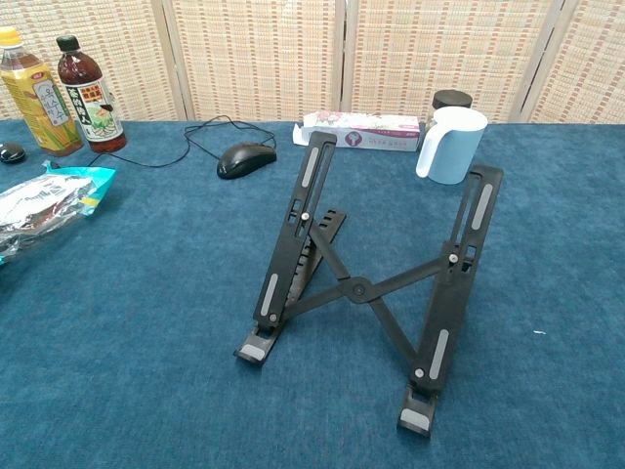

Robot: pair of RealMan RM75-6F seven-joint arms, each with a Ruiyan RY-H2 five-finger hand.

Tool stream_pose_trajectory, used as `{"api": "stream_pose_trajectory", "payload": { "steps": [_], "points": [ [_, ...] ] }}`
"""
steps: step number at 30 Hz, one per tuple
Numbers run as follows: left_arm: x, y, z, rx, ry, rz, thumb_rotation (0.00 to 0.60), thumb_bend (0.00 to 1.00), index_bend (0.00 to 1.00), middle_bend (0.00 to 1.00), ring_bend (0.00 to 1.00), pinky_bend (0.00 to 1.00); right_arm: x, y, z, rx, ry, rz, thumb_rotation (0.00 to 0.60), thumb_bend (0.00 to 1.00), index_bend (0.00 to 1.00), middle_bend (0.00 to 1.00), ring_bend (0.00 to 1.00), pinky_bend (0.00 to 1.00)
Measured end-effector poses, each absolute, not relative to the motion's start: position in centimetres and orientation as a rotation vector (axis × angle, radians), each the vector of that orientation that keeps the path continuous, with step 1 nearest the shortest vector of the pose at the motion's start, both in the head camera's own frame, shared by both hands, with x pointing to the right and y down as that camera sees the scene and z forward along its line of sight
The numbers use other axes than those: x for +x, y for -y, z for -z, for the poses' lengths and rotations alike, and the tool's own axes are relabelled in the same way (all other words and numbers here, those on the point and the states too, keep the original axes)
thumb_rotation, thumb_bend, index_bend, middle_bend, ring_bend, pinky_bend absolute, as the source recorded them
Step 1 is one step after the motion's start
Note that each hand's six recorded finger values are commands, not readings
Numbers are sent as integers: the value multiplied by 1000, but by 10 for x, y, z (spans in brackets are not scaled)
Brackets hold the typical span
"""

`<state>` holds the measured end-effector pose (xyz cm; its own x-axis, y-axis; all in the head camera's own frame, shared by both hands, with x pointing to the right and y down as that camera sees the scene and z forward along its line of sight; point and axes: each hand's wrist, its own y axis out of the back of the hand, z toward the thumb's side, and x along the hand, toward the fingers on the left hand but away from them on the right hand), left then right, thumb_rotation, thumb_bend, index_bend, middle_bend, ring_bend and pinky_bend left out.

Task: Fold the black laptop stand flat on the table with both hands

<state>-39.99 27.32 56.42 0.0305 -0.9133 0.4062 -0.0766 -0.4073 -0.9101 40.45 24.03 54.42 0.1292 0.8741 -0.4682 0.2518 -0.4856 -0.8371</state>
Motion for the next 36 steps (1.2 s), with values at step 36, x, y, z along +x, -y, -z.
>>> {"api": "stream_pose_trajectory", "payload": {
  "steps": [36],
  "points": [
    [-400,-273,-568,-1604,-1025,1464,600,221,268,134,27,22,354,-228,-581,-2391,1254,-1233,600,0,0,150,0,35]
  ]
}}
